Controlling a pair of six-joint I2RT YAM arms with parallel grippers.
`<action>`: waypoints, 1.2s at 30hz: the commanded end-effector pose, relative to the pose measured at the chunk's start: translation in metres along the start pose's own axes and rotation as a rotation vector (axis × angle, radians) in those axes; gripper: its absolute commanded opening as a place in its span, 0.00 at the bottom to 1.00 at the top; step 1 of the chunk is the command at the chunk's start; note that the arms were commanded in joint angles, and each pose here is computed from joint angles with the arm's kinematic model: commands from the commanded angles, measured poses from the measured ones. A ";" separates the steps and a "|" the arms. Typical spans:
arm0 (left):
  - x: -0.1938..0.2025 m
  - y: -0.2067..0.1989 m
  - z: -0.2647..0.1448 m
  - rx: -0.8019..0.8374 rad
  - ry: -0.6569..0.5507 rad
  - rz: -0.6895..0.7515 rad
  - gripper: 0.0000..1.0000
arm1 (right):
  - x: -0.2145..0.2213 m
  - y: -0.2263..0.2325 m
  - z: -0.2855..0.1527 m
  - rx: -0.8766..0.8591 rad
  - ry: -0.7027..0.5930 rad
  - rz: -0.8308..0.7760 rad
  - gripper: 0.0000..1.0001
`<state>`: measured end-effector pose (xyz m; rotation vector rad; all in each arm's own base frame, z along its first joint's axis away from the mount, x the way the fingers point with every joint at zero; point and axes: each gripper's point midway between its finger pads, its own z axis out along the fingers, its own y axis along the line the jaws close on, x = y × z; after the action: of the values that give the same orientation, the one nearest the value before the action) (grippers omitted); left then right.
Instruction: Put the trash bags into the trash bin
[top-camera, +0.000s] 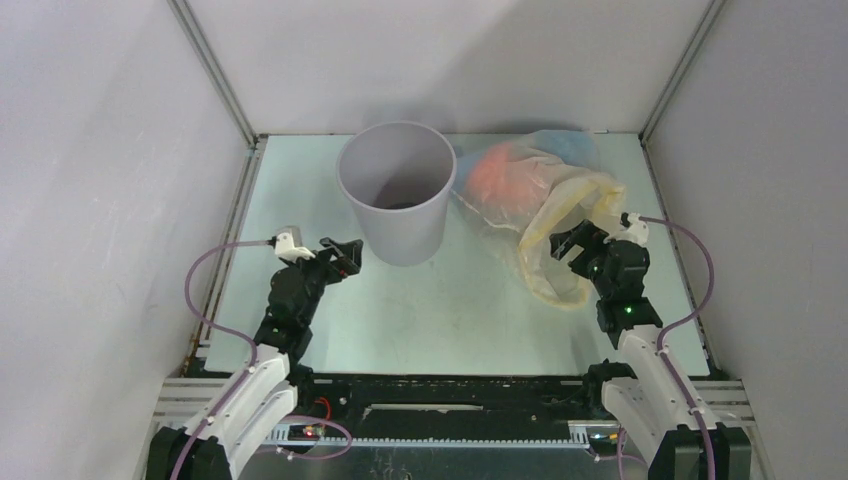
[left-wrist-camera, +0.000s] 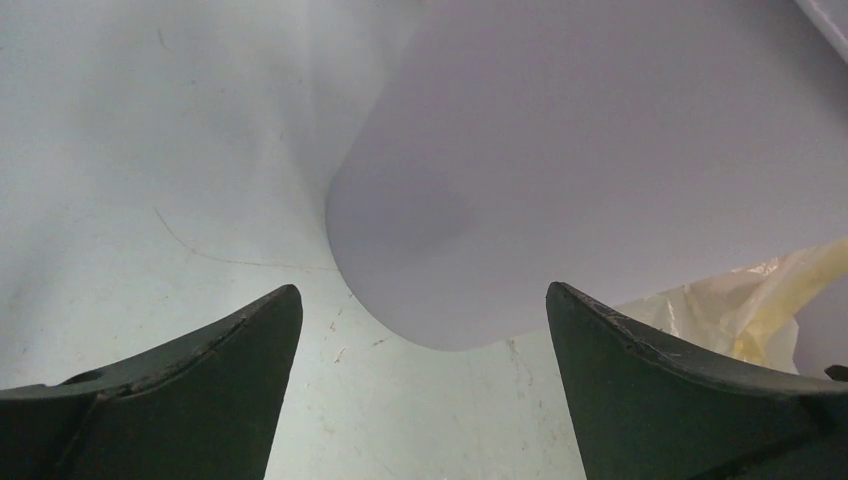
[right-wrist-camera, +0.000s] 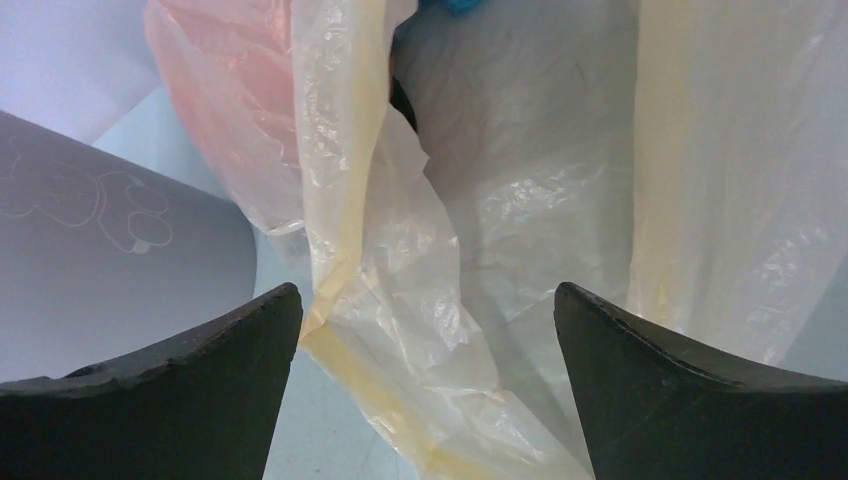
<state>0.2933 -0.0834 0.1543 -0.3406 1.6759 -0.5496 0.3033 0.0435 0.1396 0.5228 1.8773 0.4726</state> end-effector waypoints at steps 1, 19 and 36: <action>-0.018 -0.034 -0.001 0.139 -0.031 0.015 1.00 | -0.004 0.023 0.003 -0.110 -0.007 -0.036 1.00; 0.024 -0.121 -0.022 0.548 0.118 0.236 0.90 | 0.037 0.064 0.029 -0.185 0.137 -0.173 0.88; 0.051 -0.136 -0.021 0.547 0.191 0.372 0.87 | 0.054 0.061 0.061 0.008 0.185 -0.282 0.05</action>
<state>0.2443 -0.2198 0.1642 0.4137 1.7019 -0.7835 0.3393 0.1171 0.0899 0.2831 2.1339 0.3617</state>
